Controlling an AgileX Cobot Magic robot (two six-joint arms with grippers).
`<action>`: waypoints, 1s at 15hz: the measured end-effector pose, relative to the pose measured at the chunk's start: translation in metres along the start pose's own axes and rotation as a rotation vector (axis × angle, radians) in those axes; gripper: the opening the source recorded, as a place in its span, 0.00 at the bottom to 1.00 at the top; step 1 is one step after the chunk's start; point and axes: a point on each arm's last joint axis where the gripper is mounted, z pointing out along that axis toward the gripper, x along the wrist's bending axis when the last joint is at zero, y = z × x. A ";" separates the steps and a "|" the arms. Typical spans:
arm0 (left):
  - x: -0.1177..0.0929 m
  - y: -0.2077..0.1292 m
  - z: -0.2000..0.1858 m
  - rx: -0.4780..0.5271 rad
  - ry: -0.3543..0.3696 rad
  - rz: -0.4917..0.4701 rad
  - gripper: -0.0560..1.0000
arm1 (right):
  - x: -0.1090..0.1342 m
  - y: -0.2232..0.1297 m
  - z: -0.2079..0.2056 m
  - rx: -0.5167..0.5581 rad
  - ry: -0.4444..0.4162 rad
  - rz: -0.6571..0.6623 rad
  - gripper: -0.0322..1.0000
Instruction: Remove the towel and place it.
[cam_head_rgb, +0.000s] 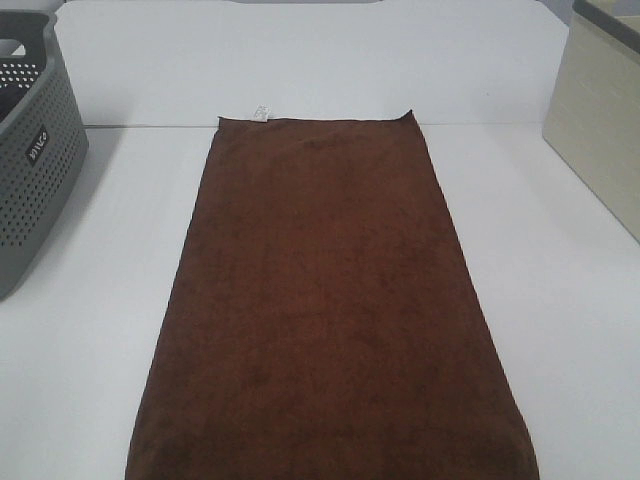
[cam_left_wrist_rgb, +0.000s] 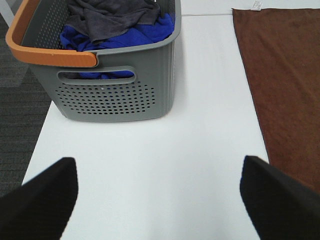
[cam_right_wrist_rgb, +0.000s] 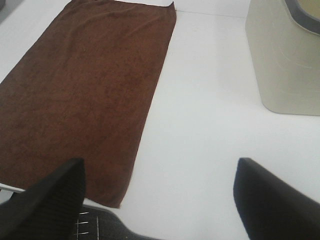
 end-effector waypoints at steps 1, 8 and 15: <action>0.000 -0.009 -0.002 -0.019 0.000 0.000 0.82 | 0.000 -0.007 0.000 0.000 -0.001 -0.001 0.78; -0.005 -0.042 0.027 0.007 -0.038 0.058 0.82 | -0.002 -0.039 0.020 0.023 -0.002 -0.042 0.76; -0.005 -0.041 0.035 -0.036 -0.034 0.009 0.82 | -0.005 -0.037 0.029 -0.040 -0.019 -0.045 0.76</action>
